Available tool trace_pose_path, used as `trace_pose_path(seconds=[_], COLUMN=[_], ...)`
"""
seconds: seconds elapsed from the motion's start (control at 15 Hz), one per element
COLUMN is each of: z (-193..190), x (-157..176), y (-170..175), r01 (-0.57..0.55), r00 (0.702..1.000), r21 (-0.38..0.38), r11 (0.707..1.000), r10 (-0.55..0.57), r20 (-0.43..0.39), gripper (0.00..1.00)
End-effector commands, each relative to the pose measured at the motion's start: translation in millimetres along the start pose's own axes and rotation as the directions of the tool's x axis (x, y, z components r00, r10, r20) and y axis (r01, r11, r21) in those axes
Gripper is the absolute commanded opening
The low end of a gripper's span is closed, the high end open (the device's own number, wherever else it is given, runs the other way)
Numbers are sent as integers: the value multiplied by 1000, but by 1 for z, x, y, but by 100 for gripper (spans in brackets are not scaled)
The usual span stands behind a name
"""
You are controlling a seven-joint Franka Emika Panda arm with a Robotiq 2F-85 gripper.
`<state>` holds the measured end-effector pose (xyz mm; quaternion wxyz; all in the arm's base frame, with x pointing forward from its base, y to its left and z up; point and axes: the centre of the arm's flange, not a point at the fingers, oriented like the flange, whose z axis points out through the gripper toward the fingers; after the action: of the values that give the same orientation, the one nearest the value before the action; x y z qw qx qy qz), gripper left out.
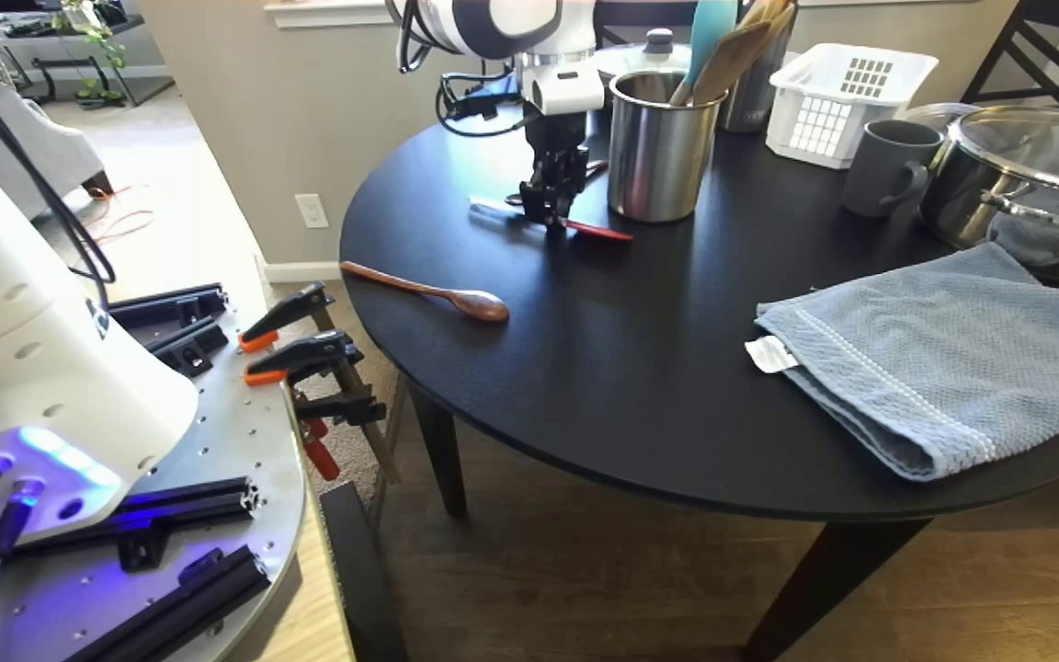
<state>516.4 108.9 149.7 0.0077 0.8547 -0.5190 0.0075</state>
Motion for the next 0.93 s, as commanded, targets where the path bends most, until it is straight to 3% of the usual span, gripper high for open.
trace_pose_path(seconds=[0.0, 0.4, 0.73, 0.87], z=[-11, -62, -99, -118], x=[-12, 14, 8, 1], y=[41, 95, 95, 90], r01=[-14, -63, -41, -23], r00=[997, 947, 895, 854], r21=[-48, -54, -11, 8], r11=[999, 997, 999, 1000], r10=[10, 43, 32, 24], r20=[-82, -317, -445, -520], gripper=[0, 2, 2, 2])
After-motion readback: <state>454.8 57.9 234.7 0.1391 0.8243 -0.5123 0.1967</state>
